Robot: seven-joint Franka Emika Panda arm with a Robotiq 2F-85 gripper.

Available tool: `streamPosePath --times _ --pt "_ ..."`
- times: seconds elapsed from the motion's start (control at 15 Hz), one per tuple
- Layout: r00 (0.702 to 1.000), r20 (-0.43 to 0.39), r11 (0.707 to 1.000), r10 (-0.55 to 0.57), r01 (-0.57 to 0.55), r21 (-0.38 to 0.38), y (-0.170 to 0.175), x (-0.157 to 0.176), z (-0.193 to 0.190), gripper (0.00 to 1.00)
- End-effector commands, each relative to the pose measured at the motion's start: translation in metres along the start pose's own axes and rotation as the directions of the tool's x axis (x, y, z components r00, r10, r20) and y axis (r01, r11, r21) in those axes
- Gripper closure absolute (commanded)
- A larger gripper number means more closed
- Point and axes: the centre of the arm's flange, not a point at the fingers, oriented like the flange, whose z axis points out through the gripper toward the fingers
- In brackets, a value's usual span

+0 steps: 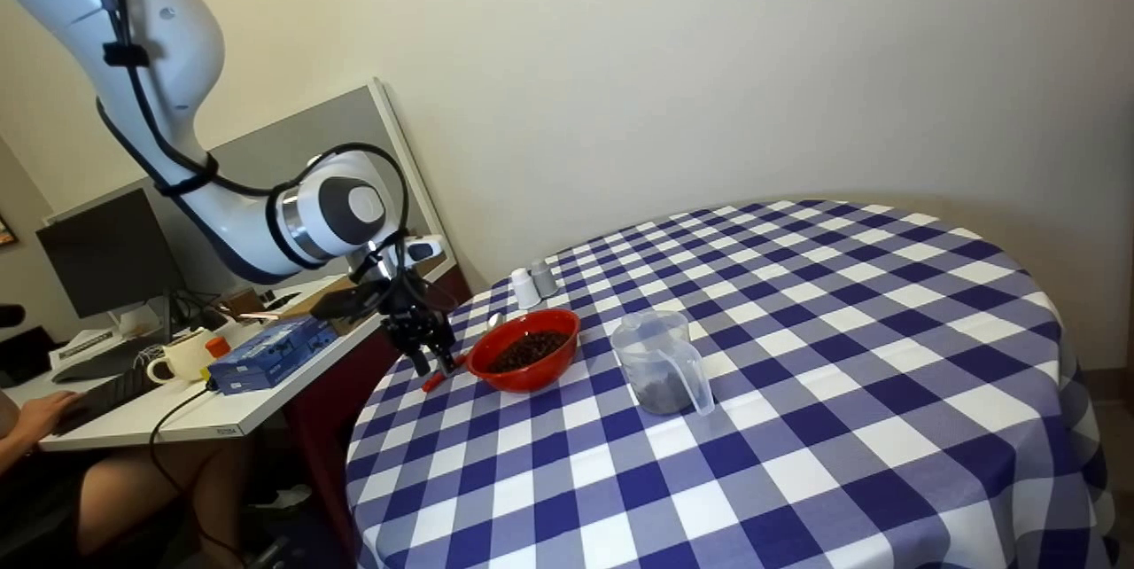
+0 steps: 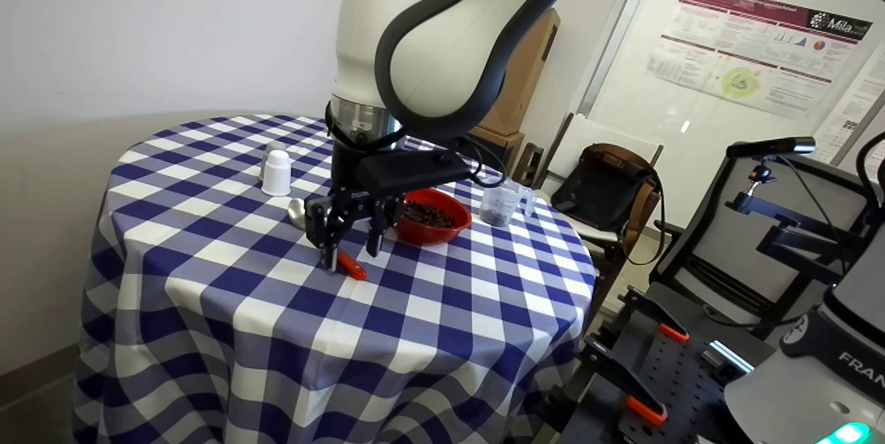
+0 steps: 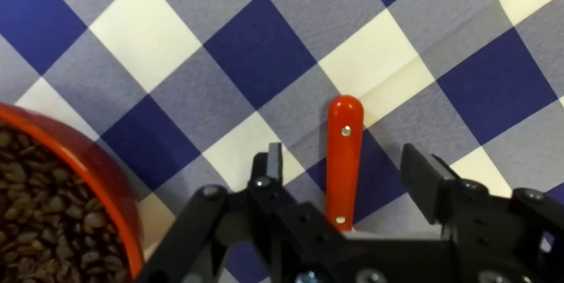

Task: Use the spoon to place some of the contents from the red bowl into the clear jug

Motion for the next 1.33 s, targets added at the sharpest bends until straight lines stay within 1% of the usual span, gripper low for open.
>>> streamPosePath --times 0.0,0.07,0.13,0.33,0.4,0.47,0.73,1.27 --pt "1.0 -0.019 1.0 0.021 -0.02 0.012 -0.007 0.005 0.006 0.5" --pt "1.0 -0.02 1.0 0.019 -0.019 0.011 -0.007 0.005 0.006 0.57" --pt "1.0 -0.021 1.0 0.016 -0.016 0.012 -0.008 0.005 0.006 0.77" --pt "1.0 -0.023 1.0 0.013 -0.013 0.014 -0.009 0.005 0.008 0.99" --pt "1.0 -0.026 1.0 0.012 -0.011 0.015 -0.009 0.005 0.008 1.0" --pt "1.0 -0.027 1.0 0.011 -0.01 0.016 -0.009 0.005 0.007 0.95" --pt "0.999 -0.043 1.0 0.012 -0.01 0.028 -0.008 0.004 -0.001 0.95" --pt "0.997 -0.071 0.998 -0.021 0.025 0.05 0.001 0.008 -0.064 0.95"
